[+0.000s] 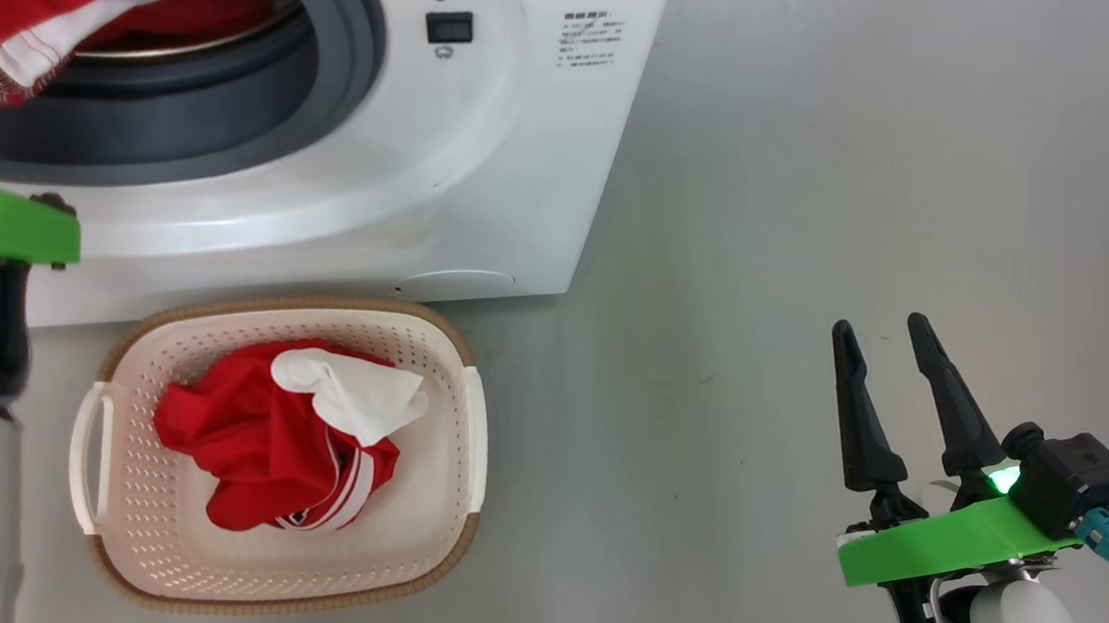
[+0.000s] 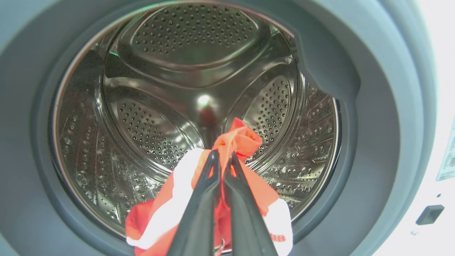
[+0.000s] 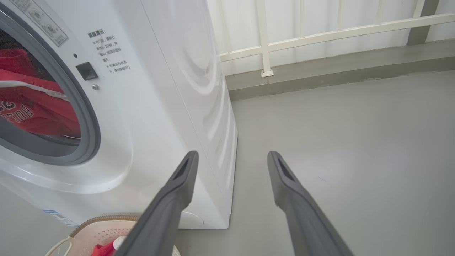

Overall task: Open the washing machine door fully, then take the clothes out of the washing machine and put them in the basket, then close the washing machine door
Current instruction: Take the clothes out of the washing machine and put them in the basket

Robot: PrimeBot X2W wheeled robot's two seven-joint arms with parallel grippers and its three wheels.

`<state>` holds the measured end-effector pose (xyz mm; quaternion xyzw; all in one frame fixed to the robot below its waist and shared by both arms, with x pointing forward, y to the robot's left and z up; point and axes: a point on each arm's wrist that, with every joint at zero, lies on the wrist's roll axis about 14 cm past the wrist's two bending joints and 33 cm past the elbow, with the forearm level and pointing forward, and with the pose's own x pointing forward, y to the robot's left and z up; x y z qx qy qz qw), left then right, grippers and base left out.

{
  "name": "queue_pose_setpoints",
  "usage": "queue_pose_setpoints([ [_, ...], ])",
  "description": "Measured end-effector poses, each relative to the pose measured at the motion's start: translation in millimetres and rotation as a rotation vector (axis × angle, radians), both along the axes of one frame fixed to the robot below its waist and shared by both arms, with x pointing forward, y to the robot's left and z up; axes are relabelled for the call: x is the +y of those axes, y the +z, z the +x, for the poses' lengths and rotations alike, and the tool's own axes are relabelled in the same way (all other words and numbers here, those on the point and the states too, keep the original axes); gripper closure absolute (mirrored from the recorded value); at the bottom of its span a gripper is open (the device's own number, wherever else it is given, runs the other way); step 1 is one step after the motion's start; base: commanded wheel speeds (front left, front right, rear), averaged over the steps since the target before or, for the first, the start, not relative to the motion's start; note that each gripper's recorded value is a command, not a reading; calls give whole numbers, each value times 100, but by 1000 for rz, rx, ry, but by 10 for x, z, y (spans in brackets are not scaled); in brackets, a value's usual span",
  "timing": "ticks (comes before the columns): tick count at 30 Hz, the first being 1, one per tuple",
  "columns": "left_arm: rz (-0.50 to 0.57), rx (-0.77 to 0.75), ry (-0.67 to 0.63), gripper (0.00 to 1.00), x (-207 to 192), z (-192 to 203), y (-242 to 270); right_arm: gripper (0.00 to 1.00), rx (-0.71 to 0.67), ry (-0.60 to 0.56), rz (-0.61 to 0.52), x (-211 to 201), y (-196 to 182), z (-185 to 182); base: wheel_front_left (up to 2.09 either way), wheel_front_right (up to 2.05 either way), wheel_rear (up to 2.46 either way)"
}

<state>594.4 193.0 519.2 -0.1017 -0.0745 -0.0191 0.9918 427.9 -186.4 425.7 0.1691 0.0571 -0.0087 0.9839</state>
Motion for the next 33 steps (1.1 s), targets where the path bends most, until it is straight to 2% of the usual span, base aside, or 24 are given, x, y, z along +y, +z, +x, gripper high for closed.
queue_pose_setpoints([
  [16,-66,-221,36,100,78,-577,624,0,-18,30,-6,103,74,-23,0,0,0],
  [24,-59,-325,49,100,123,-853,934,0,-34,32,-12,105,132,-17,0,0,0],
  [33,-56,-308,48,100,106,-1032,861,0,-18,38,-9,132,84,-63,0,0,0],
])
